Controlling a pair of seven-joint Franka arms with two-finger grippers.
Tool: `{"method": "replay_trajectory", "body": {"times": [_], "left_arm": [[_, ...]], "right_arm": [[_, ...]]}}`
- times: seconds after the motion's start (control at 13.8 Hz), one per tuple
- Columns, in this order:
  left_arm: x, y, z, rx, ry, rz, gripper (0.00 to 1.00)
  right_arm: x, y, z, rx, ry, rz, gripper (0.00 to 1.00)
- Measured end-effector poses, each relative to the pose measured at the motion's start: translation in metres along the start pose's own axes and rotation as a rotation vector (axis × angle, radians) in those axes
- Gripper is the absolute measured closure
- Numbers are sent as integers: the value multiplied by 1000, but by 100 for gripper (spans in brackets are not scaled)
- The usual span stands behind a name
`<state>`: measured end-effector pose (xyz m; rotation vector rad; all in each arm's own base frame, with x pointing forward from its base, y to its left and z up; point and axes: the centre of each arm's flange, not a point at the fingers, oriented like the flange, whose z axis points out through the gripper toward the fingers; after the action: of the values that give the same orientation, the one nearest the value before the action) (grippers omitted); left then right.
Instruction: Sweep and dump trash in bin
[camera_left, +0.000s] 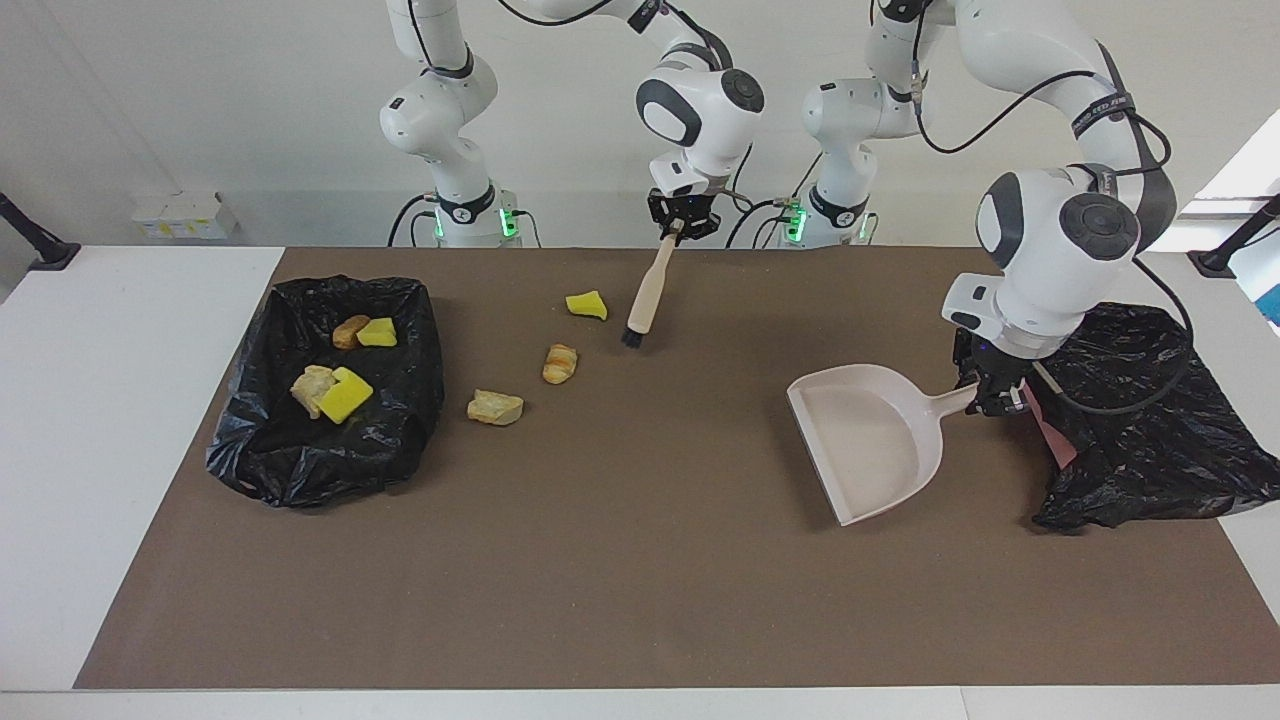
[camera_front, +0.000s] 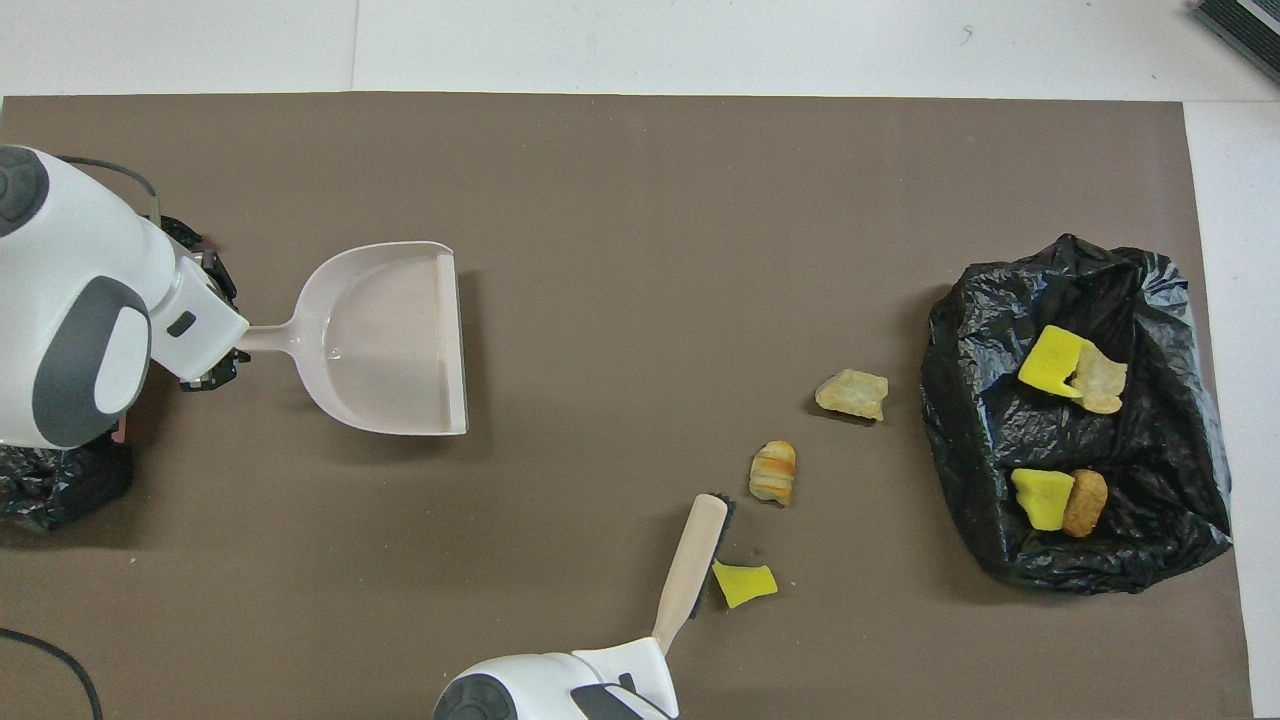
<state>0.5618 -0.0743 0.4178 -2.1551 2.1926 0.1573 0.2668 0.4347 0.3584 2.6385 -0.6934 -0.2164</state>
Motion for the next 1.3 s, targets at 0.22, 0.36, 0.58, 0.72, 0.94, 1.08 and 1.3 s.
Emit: {"method": "replay_trajectory", "body": {"times": [0.22,0.36,0.58,0.72,0.94,1.08,1.3], "left_arm": [[43,51,13,-3,-13,13,67],[74,79,17,-11,-26,-10,67],[108,104,29,-9,-33,-49,67],[118,112,32,14,-24,-35,67],[127,124,35,32,-18,-13,67],[127,126,37,34,-16,-14,67],[125,126,39,36,-13,-22,67]], "right_arm": [[18,9,7,-69,-18,83,74],[26,13,17,-91,-41,150,74],[18,19,35,-87,-105,204,74],[15,21,44,-45,-134,218,74],[14,16,48,15,-134,222,74],[17,9,43,82,-134,229,74],[35,-9,31,200,-135,237,74]]}}
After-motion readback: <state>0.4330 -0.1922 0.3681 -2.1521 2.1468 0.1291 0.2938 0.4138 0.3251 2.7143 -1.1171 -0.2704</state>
